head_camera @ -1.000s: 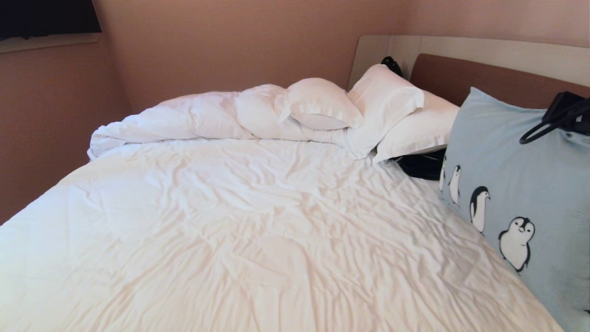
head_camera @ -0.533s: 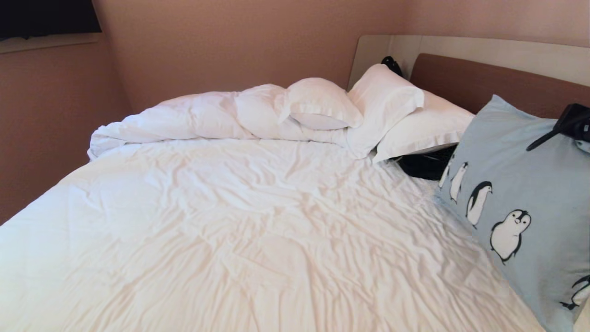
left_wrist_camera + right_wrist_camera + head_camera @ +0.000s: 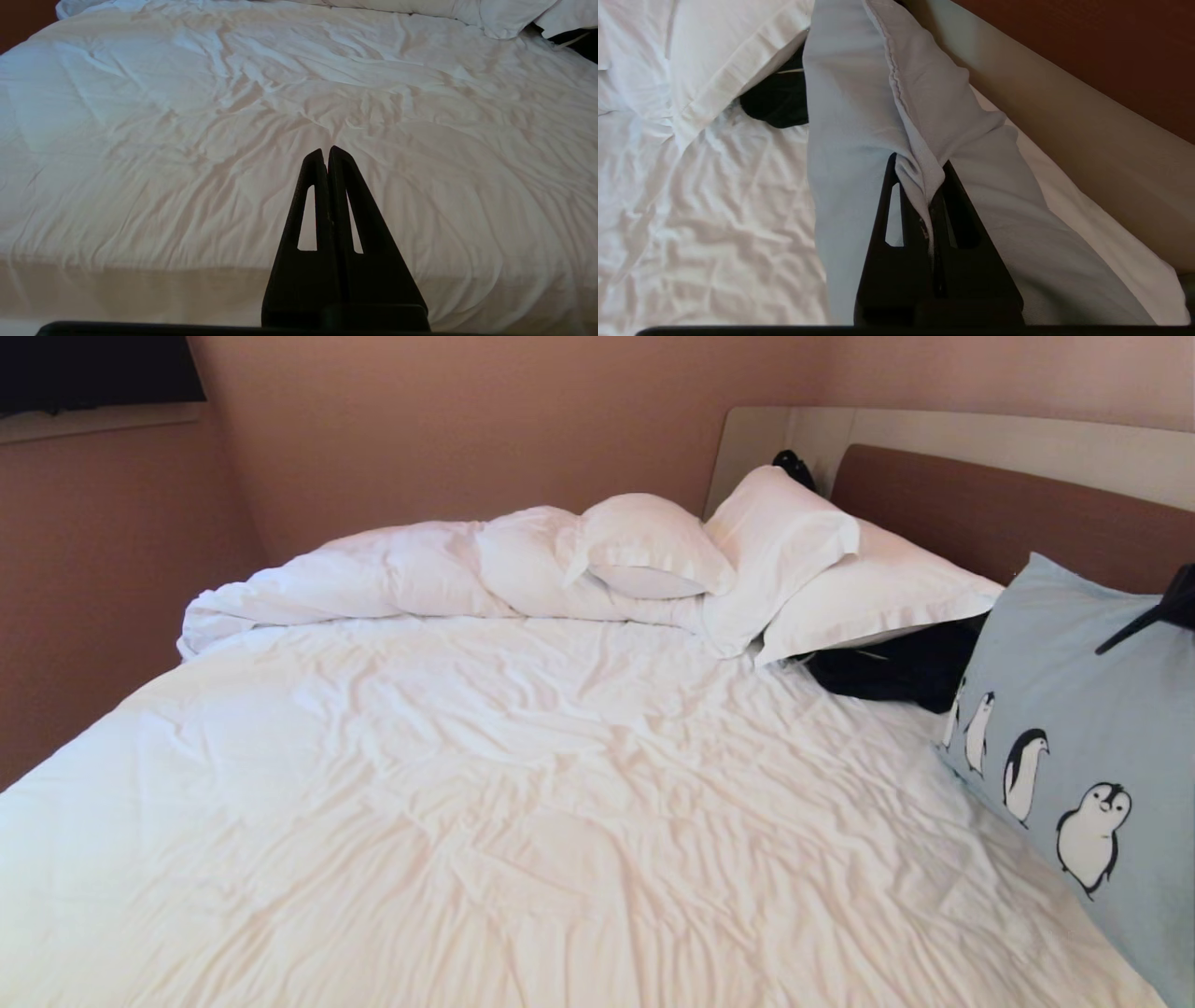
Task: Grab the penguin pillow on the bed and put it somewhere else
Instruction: Move to the head of the bed
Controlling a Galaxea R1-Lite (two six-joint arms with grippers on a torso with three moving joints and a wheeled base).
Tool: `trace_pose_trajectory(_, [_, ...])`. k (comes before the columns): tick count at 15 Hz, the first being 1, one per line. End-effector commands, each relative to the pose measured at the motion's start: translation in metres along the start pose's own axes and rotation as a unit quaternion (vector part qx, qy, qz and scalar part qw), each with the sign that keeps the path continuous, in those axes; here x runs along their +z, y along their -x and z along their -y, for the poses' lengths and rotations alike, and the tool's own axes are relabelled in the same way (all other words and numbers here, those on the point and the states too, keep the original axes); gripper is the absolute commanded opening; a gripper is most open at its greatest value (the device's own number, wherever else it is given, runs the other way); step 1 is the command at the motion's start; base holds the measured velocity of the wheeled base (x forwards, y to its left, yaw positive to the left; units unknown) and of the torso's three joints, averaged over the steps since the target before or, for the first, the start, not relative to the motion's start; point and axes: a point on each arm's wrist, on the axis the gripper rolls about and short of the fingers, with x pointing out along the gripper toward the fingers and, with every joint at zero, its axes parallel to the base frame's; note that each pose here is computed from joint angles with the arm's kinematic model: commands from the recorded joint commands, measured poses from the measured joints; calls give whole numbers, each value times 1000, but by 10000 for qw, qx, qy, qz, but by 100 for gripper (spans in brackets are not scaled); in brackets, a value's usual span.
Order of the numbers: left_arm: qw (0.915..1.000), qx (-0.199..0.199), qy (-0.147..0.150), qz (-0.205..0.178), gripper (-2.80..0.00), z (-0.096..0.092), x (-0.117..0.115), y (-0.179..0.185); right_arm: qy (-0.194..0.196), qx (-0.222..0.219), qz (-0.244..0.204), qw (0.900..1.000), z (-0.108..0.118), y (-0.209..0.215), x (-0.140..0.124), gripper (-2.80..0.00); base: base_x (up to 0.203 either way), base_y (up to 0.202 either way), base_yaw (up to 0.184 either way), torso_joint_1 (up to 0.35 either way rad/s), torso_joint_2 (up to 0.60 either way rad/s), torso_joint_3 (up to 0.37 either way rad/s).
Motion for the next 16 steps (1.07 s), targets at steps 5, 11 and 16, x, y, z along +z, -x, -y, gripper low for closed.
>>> trace_pose_trajectory(5, [10000, 5, 2, -11, -280, 0, -1, 0, 1, 184, 123, 9998, 8, -13, 12, -280, 0, 0, 0, 0, 0, 0])
trace_pose_trajectory(11, [10000, 5, 2, -18, -280, 0, -1, 0, 23, 422, 281, 9987, 5, -12, 23, -280, 0, 0, 0, 0, 0, 0])
trace_pose_trajectory(16, [10000, 5, 2, -13, -280, 0, -1, 0, 225, 436, -68, 9988, 5, -35, 4, -280, 0, 0, 0, 0, 0, 0])
